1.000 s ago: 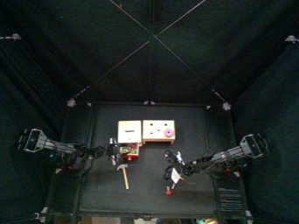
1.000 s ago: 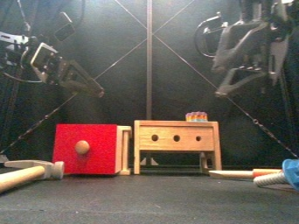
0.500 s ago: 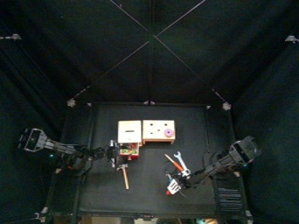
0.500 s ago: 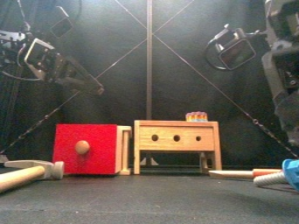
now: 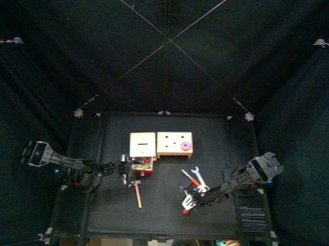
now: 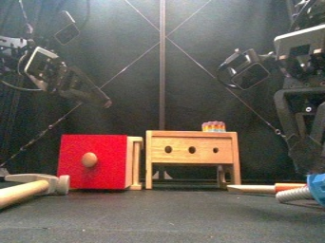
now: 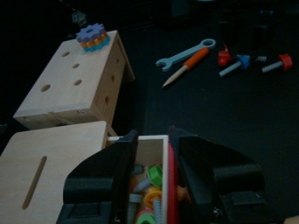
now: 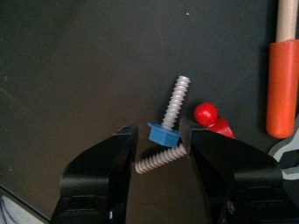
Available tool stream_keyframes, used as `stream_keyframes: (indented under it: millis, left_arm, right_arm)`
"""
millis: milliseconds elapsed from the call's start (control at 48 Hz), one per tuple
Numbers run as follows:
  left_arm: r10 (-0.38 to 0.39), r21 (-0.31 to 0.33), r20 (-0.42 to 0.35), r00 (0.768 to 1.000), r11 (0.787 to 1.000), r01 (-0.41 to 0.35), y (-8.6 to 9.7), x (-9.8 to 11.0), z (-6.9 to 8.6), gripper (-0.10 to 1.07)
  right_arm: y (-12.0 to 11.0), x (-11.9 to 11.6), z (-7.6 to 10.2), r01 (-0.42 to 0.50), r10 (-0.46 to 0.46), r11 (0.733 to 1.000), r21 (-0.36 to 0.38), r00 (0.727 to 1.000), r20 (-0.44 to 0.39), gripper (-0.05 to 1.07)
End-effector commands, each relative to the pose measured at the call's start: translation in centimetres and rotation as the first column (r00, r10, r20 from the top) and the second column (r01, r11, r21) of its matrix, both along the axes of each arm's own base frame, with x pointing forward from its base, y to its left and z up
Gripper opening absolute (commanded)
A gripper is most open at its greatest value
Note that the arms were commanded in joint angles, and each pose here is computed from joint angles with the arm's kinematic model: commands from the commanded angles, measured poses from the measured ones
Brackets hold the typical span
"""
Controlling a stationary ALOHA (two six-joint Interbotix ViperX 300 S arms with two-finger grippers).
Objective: Grab blue screw
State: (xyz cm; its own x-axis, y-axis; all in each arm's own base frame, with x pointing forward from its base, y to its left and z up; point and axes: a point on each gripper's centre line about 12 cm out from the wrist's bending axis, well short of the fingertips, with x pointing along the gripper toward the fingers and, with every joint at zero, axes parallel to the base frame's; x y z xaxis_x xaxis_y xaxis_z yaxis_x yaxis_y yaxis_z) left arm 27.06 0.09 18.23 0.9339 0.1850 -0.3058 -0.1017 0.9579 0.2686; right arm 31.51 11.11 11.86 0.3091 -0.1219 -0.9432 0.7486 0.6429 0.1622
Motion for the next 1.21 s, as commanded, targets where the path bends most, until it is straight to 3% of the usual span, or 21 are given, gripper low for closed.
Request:
stream_keyframes:
  millis: [0,354,583,729,938,1188]
  left_arm:
    - [0.001,0.000,0.006,1.000,1.000,-0.001,0.0,0.3,0.2,0.76]
    - [0.000,0.001,0.006,1.000,1.000,0.000,0.0,0.3,0.2,0.76]
    - [0.000,0.002,0.003,1.000,1.000,0.000,0.0,0.2,0.1,0.76]
    - [0.000,0.001,0.005,1.000,1.000,0.000,0.0,0.2,0.1,0.76]
    - [0.000,0.002,0.003,1.000,1.000,0.000,0.0,0.2,0.1,0.76]
    - [-0.007,0.005,0.011,1.000,1.000,0.007,-0.2,0.4,0.3,0.76]
  right_arm:
    - [0.1,0.4,0.7,0.002,-0.002,1.000,0.012,1.000,0.024,0.81]
    - [0.0,0.2,-0.9,-0.003,0.003,1.000,0.006,1.000,-0.008,0.77]
    - [0.0,0.4,-0.9,-0.003,0.003,1.000,0.014,1.000,0.003,0.61]
    - [-0.3,0.8,0.3,-0.010,0.010,1.000,0.007,0.999,0.038,0.56]
    - [-0.9,1.8,3.2,-0.045,0.048,0.999,-0.022,0.989,0.139,0.56]
    - [-1.6,2.2,4.1,-0.068,0.077,0.996,-0.059,0.981,0.176,0.56]
